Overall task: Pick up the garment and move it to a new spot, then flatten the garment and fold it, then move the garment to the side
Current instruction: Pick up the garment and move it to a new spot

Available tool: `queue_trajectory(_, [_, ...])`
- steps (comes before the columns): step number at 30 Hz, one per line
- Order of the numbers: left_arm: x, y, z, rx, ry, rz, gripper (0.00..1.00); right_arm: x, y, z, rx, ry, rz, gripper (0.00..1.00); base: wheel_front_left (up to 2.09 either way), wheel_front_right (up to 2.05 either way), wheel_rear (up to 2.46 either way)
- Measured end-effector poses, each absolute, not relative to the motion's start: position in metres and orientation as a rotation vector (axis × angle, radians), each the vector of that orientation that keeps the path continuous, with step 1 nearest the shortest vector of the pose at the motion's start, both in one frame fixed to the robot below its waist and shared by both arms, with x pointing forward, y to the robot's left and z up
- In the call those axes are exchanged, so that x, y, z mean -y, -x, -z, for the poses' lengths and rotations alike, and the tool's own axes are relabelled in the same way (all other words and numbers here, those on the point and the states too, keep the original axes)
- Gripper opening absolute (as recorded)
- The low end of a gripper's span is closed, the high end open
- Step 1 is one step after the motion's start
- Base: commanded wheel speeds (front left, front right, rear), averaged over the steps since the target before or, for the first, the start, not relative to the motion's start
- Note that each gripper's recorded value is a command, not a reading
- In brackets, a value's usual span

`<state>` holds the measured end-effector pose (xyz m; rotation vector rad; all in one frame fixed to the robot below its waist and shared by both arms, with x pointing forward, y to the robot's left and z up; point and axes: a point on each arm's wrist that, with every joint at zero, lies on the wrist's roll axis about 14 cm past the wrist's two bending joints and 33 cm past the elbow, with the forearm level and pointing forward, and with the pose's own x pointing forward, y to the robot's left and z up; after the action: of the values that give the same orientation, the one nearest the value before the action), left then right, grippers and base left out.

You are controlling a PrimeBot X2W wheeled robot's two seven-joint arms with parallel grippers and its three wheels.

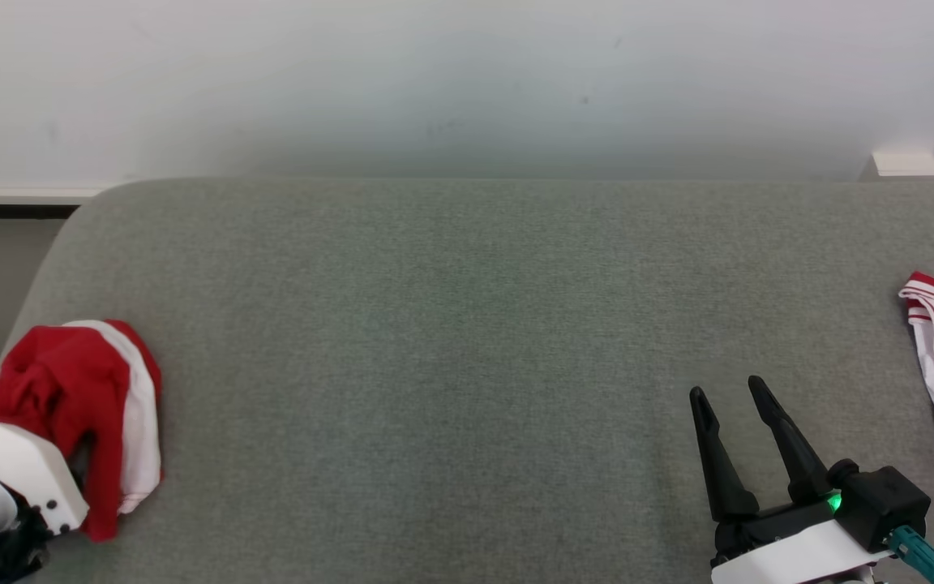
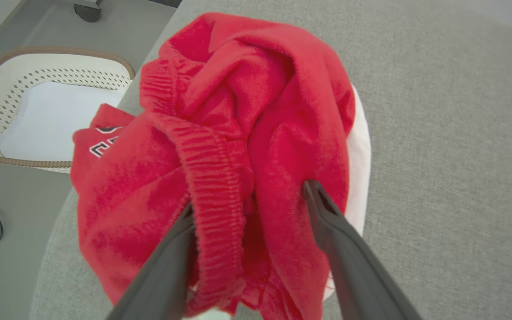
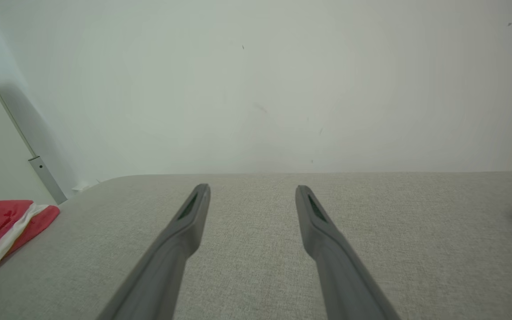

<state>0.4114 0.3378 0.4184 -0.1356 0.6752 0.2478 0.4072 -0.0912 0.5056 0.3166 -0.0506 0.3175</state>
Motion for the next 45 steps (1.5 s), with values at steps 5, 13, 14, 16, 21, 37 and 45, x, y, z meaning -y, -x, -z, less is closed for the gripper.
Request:
queue_trajectory(5, [-0.333, -0.404, -0.398, -0.735, 0.158, -0.249, 0.27, 0.098, -0.405, -0.507, 0.054, -0.311, -0.301, 1.0, 0.0, 0.0, 0.0])
queue_trajectory(13, [-0.339, -0.408, -0.419, -0.645, 0.128, -0.239, 0.0, 0.097, -0.403, -0.516, 0.078, -0.304, -0.309, 1.0, 0.0, 0.0, 0.0])
queue_trajectory(14, [-0.34, -0.41, -0.425, -0.63, 0.113, -0.234, 0.0, 0.096, -0.402, -0.517, 0.082, -0.304, -0.314, 1.0, 0.0, 0.0, 0.0])
queue_trajectory(16, [-0.338, -0.415, -0.437, -0.595, 0.077, -0.216, 0.0, 0.094, -0.401, -0.52, 0.089, -0.304, -0.32, 1.0, 0.0, 0.0, 0.0])
queue_trajectory(21, [-0.323, -0.439, -0.493, -0.444, -0.004, -0.14, 0.0, 0.087, -0.396, -0.528, 0.105, -0.305, -0.34, 1.0, 0.0, 0.0, 0.0])
queue_trajectory(37, [-0.139, -0.461, -0.635, -0.009, -0.055, 0.363, 0.0, 0.125, -0.376, -0.549, 0.186, -0.289, -0.239, 1.0, 0.0, 0.0, 0.0])
queue_trajectory(45, [-0.038, -0.441, -0.626, 0.016, 0.014, 0.6, 0.0, 0.176, -0.359, -0.56, 0.238, -0.238, -0.112, 1.0, 0.0, 0.0, 0.0])
